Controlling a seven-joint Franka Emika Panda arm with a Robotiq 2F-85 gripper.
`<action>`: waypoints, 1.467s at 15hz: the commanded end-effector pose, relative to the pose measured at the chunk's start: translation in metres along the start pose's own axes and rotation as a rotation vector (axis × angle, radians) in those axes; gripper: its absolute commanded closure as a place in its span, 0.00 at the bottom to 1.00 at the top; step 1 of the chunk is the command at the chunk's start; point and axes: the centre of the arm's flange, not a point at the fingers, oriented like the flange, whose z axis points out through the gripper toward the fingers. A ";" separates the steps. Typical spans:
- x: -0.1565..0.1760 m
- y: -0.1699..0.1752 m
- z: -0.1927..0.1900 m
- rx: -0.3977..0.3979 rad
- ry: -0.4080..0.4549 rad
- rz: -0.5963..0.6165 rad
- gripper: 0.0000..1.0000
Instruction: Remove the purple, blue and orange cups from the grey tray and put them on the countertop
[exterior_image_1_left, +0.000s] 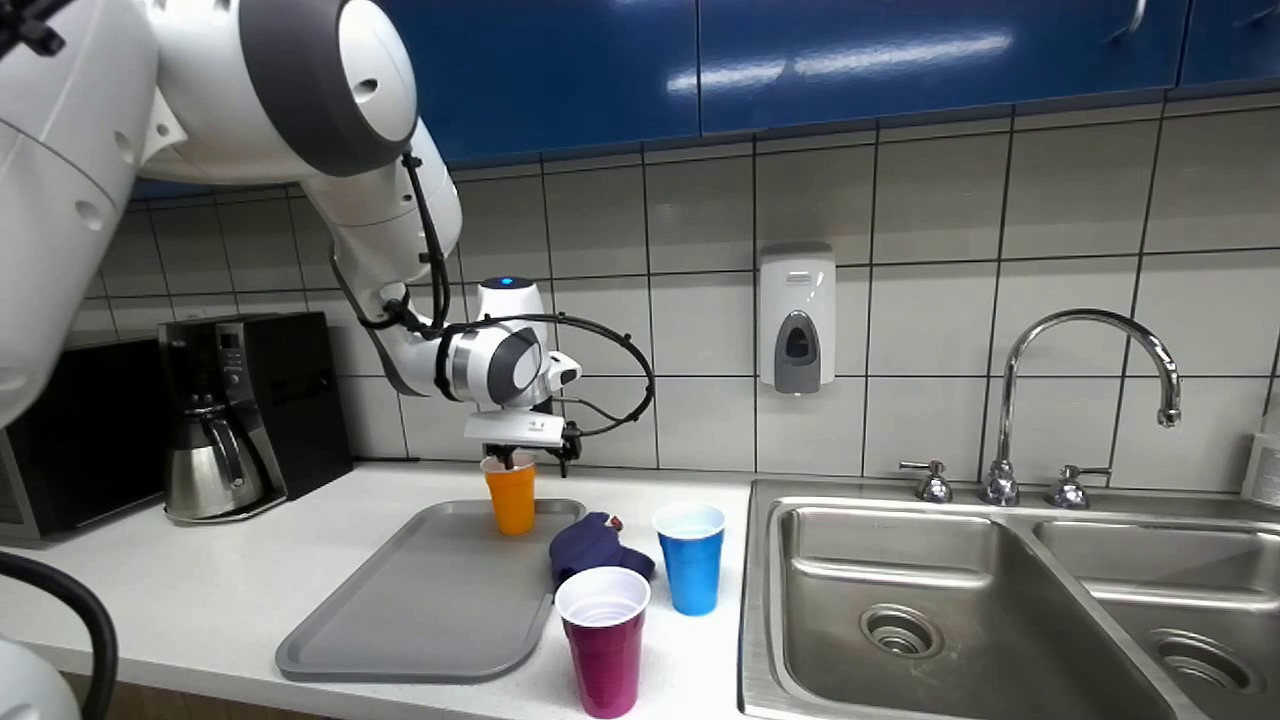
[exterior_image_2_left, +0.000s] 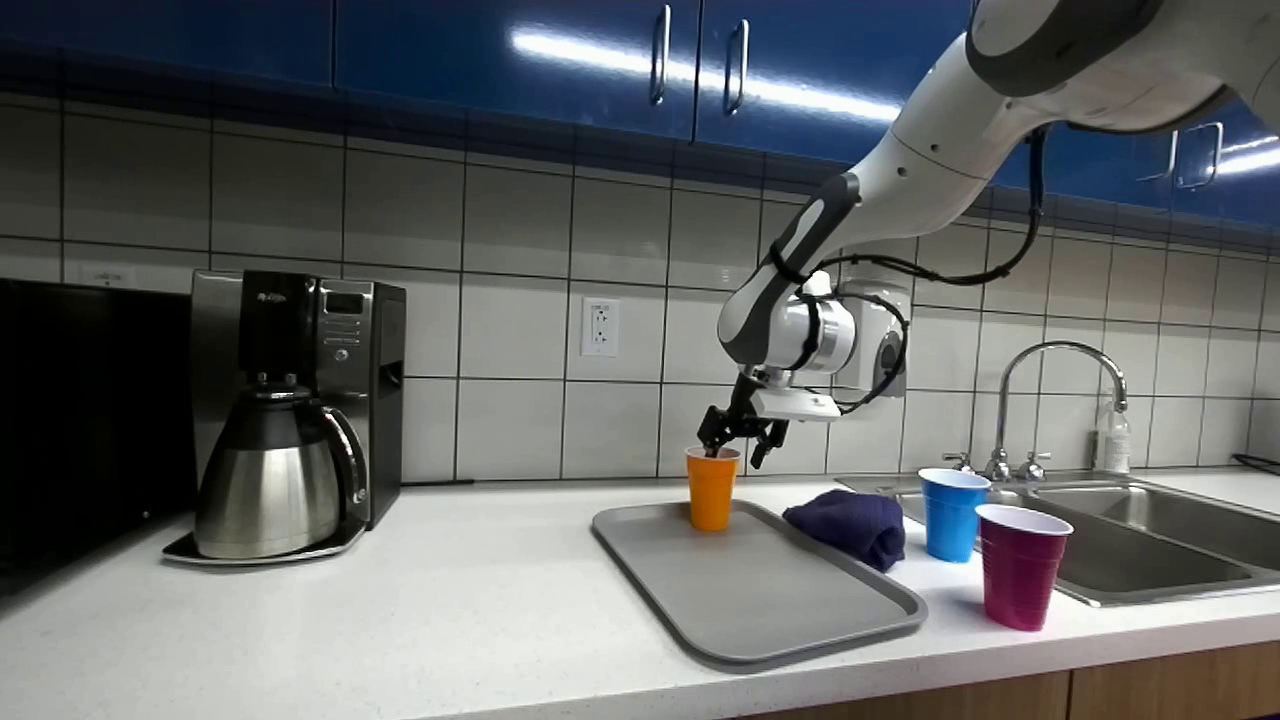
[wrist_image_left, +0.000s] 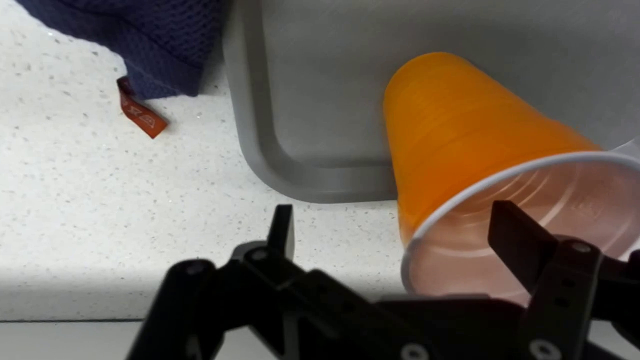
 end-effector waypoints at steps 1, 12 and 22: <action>0.012 0.002 0.004 -0.002 -0.019 0.020 0.25; 0.017 0.007 0.002 -0.004 -0.017 0.033 1.00; 0.018 0.013 -0.024 -0.009 0.016 0.045 0.99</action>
